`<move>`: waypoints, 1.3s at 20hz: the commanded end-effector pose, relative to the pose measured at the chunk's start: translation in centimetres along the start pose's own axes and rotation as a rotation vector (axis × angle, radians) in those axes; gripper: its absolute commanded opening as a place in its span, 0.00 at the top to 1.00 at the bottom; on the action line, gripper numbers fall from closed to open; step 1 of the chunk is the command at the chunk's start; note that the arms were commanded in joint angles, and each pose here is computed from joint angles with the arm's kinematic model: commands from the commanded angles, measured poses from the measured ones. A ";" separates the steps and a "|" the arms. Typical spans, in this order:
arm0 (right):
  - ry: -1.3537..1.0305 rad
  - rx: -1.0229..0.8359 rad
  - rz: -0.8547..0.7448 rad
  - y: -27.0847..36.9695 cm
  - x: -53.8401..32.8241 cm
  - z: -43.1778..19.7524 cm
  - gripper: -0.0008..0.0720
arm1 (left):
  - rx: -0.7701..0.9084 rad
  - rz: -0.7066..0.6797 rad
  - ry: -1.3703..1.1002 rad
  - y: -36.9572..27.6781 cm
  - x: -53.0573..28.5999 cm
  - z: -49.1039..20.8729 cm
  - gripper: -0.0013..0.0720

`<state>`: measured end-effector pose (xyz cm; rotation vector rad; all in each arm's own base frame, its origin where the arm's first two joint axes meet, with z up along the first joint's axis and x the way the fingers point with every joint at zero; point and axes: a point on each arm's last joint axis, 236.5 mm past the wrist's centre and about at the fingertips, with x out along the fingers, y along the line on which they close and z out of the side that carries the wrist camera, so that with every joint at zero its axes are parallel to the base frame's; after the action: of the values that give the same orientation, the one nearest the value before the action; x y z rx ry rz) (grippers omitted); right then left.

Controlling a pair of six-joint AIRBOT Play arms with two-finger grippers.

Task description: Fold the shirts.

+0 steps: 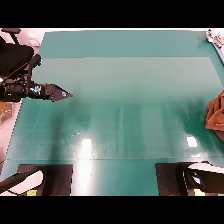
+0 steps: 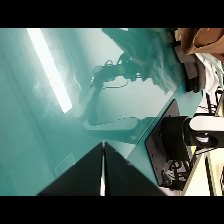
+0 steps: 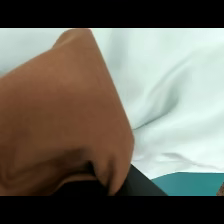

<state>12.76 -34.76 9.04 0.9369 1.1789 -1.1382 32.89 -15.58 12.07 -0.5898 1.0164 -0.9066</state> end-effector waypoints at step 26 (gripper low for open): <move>-0.382 0.244 0.163 7.0 -12.6 5.5 0.97 | 0.001 -0.048 0.089 -1.1 -0.1 -2.1 0.96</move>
<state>29.06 -35.10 26.67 0.9237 0.4425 -1.0170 30.18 -16.18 12.18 -0.5795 1.0955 -0.9958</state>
